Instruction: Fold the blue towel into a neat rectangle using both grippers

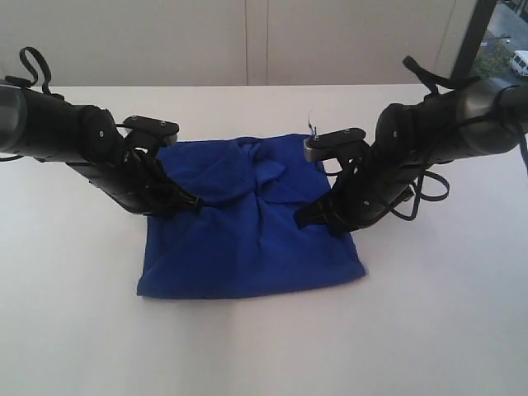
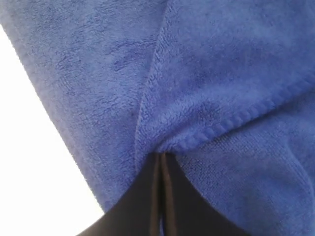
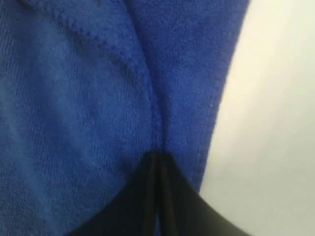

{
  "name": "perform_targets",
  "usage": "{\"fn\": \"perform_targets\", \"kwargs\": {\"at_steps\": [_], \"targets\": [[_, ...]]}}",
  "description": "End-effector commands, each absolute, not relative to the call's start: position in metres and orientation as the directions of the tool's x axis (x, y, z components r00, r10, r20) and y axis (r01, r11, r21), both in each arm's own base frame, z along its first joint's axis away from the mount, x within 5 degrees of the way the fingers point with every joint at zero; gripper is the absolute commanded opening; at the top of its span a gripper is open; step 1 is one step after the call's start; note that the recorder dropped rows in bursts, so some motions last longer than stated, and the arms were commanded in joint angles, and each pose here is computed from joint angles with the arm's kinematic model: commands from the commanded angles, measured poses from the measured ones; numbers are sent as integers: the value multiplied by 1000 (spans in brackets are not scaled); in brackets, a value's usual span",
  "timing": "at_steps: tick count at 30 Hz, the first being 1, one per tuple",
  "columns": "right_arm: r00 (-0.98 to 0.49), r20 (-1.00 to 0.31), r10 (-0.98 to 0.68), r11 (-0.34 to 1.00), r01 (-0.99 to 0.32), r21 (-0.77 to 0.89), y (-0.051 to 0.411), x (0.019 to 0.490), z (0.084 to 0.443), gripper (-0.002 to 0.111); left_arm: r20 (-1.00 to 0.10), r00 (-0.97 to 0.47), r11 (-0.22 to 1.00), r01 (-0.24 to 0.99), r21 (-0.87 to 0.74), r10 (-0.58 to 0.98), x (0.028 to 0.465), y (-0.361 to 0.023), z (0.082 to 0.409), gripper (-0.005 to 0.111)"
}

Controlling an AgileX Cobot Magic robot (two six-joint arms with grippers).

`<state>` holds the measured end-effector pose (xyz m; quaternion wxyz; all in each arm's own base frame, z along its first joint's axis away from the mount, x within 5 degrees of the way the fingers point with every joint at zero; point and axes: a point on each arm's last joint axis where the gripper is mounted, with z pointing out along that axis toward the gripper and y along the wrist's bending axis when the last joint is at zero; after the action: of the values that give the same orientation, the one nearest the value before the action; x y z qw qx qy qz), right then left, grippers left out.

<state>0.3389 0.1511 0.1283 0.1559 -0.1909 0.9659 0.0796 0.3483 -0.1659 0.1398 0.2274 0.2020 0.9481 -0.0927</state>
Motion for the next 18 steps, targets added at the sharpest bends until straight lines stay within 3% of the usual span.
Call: {"fn": "perform_targets", "kwargs": {"at_steps": [1, 11, 18], "targets": [[-897, -278, -344, 919, -382, 95, 148, 328, 124, 0, -391, -842, 898, 432, -77, 371, 347, -162, 118, 0], [-892, -368, -264, 940, -323, 108, 147, 330, 134, 0, -376, -846, 895, 438, -86, 378, 348, -164, 125, 0], [-857, -456, -239, 939, -324, 118, 147, 332, 167, 0, -500, -782, 883, 465, -69, 373, 340, -160, 190, 0]]}}
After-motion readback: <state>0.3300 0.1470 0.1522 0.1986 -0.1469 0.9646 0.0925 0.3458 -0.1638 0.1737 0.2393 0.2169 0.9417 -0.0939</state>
